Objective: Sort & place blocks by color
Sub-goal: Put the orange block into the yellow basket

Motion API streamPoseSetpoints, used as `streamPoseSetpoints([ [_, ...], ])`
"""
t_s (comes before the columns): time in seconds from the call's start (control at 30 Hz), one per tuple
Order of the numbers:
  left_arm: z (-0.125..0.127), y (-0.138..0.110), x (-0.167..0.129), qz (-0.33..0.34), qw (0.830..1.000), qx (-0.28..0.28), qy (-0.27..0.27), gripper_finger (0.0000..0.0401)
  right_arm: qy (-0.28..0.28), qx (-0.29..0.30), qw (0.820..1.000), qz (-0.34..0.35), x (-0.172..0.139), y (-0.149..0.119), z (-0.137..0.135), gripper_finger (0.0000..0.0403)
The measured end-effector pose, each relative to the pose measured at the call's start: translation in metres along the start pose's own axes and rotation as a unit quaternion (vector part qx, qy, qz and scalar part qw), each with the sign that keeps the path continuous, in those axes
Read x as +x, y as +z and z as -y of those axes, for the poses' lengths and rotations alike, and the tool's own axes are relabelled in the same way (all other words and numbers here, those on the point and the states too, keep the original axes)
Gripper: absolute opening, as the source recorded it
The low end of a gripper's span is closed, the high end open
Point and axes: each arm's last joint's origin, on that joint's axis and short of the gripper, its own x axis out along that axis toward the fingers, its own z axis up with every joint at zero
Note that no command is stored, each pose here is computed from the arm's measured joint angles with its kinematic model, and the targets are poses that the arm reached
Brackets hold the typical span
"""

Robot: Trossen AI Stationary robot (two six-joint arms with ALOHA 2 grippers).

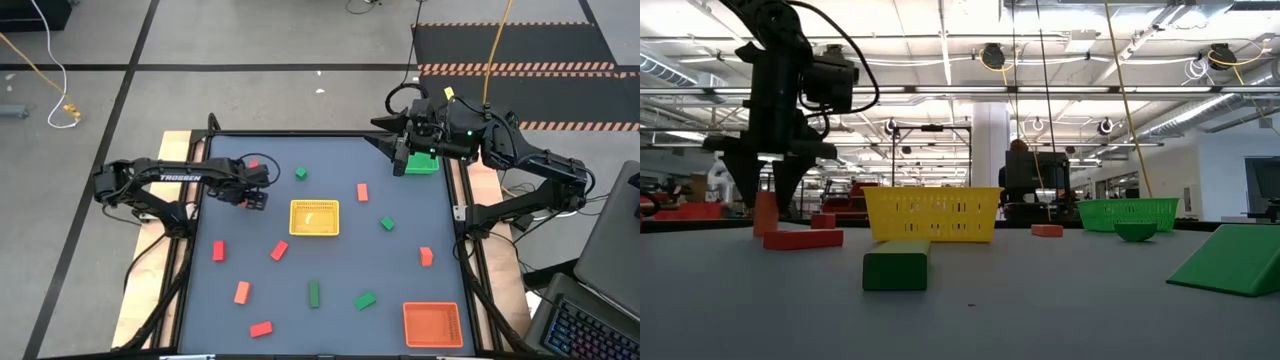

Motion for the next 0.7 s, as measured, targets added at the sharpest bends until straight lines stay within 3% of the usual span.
streamPoseSetpoints([
  [0.2,0.003,0.001,0.002,0.003,1.000,-0.004,-0.004,0.0260,0.000,0.000,1.000,0.000,0.000,0.000,0.000,0.0228],
  [0.33,0.005,0.001,0.009,-0.017,1.000,-0.002,0.005,0.0237,-0.002,-0.001,1.000,-0.005,0.000,-0.001,0.000,0.0228],
  [0.6,0.009,0.001,0.019,-0.049,0.999,0.004,0.011,0.0108,-0.004,-0.003,1.000,-0.015,0.000,-0.003,0.001,0.0228],
  [0.67,0.009,0.001,0.019,-0.047,0.999,0.005,0.010,0.0091,-0.005,-0.003,1.000,-0.019,0.000,-0.004,0.001,0.0228],
  [0.7,0.010,0.002,0.020,-0.043,0.999,0.004,0.008,0.0057,-0.005,-0.003,1.000,-0.020,0.000,-0.004,0.001,0.0228],
])
